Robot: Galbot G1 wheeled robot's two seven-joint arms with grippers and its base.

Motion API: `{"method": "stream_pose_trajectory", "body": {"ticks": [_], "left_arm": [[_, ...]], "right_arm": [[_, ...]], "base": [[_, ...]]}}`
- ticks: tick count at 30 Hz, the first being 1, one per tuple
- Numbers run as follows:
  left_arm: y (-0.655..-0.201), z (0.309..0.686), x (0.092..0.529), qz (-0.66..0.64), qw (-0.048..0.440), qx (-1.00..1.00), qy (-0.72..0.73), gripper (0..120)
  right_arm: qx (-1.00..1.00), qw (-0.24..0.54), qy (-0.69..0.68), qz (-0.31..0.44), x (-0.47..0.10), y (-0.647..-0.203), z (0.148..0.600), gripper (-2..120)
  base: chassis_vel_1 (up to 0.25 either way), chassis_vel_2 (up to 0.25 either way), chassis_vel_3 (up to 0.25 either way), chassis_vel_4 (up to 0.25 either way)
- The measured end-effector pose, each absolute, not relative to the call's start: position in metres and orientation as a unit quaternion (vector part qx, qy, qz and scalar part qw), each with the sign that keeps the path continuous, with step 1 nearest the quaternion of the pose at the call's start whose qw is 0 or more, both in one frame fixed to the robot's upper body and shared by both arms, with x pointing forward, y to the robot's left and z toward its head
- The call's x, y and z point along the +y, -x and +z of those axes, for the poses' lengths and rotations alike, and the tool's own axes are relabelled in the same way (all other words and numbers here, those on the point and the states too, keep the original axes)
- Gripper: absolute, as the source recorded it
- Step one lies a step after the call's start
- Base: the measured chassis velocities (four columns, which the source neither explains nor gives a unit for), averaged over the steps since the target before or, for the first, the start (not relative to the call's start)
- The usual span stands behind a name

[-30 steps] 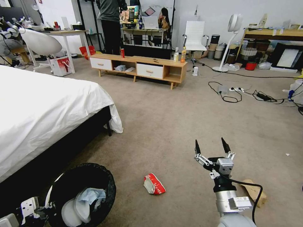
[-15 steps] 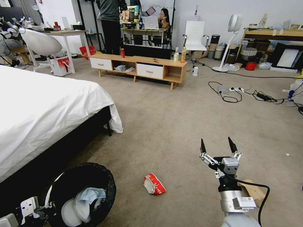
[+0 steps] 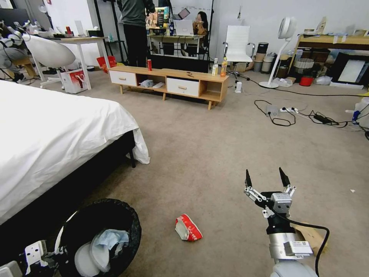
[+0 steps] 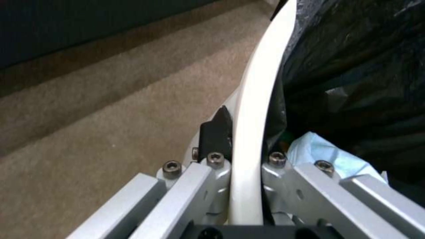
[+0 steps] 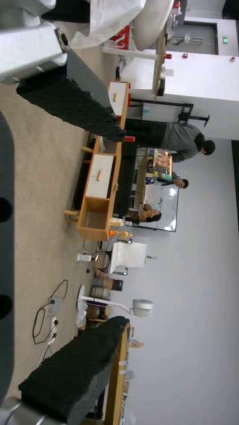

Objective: Pick up the trash bin and place the garbage on the floor into it.

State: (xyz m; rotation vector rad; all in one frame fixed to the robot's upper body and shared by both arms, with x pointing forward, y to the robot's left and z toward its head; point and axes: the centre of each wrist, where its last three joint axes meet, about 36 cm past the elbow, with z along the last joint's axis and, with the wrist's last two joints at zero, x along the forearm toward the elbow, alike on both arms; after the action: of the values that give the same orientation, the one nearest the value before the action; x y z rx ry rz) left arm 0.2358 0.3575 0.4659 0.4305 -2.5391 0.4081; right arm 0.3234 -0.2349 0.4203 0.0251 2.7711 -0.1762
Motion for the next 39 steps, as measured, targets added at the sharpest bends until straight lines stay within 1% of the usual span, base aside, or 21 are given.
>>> {"method": "stream_pose_trajectory", "body": {"ticks": [4, 27, 31, 33, 34, 35, 36, 37, 39], "left_arm": [[-0.236, 0.466, 0.358, 0.151, 0.264, -0.939, -0.159, 1], [-0.236, 0.465, 0.359, 0.151, 0.264, -0.939, -0.16, 1], [-0.235, 0.466, 0.359, 0.151, 0.263, -0.939, -0.159, 2], [-0.235, 0.467, 0.358, 0.15, 0.263, -0.94, -0.159, 1], [-0.235, 0.467, 0.358, 0.15, 0.263, -0.94, -0.159, 1], [-0.234, 0.467, 0.358, 0.15, 0.263, -0.94, -0.159, 1], [-0.234, 0.468, 0.358, 0.149, 0.263, -0.94, -0.158, 2], [-0.234, 0.468, 0.358, 0.149, 0.263, -0.94, -0.158, 2], [-0.233, 0.469, 0.358, 0.148, 0.262, -0.94, -0.159, 1]], "right_arm": [[0.981, 0.183, -0.007, -0.061, -0.234, -0.324, 0.419, 100], [0.982, 0.18, 0.002, -0.06, -0.235, -0.329, 0.42, 100], [0.986, 0.158, 0.01, -0.051, -0.234, -0.33, 0.426, 100], [0.994, 0.108, 0.023, -0.026, -0.236, -0.338, 0.439, 100], [0.994, 0.108, 0.023, -0.026, -0.236, -0.338, 0.439, 100], [0.996, 0.085, 0.027, -0.016, -0.236, -0.344, 0.446, 100], [0.998, 0.045, 0.033, 0.001, -0.234, -0.35, 0.456, 100], [0.998, 0.045, 0.033, 0.001, -0.234, -0.35, 0.456, 100], [0.999, 0.003, 0.046, 0.026, -0.225, -0.36, 0.477, 100]], "base": [[-0.049, 0.046, 0.059, -0.072], [0.0, 0.0, 0.0, 0.0], [0.0, 0.0, 0.0, 0.0], [0.0, 0.0, 0.0, 0.0], [0.0, 0.0, 0.0, 0.0], [0.0, 0.0, 0.0, 0.0], [0.0, 0.0, 0.0, 0.0], [0.0, 0.0, 0.0, 0.0], [0.0, 0.0, 0.0, 0.0]]}}
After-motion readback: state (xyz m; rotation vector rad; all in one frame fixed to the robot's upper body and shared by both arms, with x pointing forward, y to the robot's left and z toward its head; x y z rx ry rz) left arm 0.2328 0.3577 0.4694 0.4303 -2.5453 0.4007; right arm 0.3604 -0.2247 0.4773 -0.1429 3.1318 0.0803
